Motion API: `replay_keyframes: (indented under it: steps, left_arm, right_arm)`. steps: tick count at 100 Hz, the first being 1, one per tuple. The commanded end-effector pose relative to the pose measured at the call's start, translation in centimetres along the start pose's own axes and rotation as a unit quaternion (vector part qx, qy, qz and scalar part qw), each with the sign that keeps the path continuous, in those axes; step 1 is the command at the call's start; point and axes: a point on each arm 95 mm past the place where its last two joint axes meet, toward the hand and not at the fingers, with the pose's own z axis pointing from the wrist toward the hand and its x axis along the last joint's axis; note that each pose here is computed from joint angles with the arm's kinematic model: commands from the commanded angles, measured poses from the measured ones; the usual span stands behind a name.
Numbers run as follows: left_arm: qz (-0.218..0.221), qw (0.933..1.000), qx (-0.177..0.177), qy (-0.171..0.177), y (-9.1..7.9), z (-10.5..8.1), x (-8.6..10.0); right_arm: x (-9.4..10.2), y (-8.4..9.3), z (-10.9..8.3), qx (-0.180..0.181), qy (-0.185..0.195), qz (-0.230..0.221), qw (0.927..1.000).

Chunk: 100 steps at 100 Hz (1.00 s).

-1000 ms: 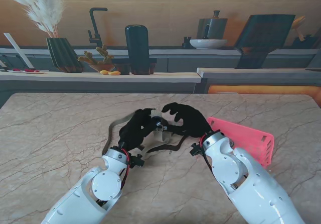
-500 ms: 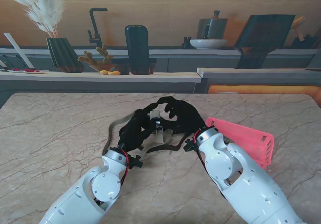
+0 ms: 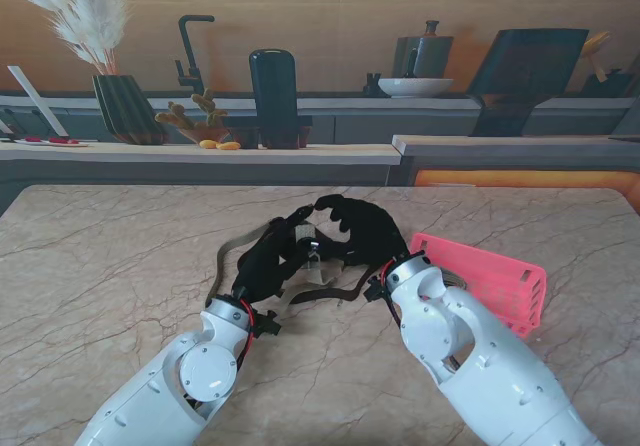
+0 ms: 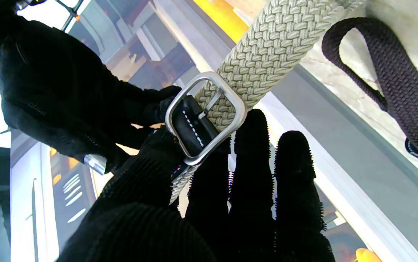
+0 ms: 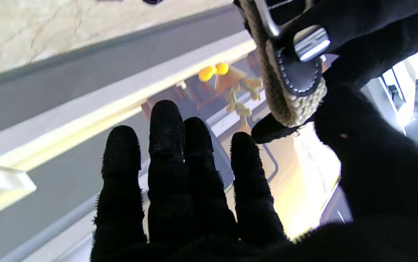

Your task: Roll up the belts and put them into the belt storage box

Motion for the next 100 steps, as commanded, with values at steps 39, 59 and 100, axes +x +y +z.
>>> replay_keyframes:
  steps: [39, 59, 100]
  left_arm:
    - [-0.001, 0.9999, 0.004, 0.013, -0.1, 0.7, 0.6]
    - [-0.001, 0.9999, 0.000, 0.016, -0.1, 0.6, 0.6]
    - [-0.003, 0.9998, 0.002, 0.020, -0.2, 0.5, 0.8]
  right_arm:
    - [0.5, -1.6, -0.9, 0.027, -0.022, 0.078, 0.9964]
    - [1.0, -1.9, 0.0, 0.037, -0.020, 0.105, 0.9935]
    - [1.0, -1.8, 0.1, 0.062, -0.024, 0.159, 0.9849]
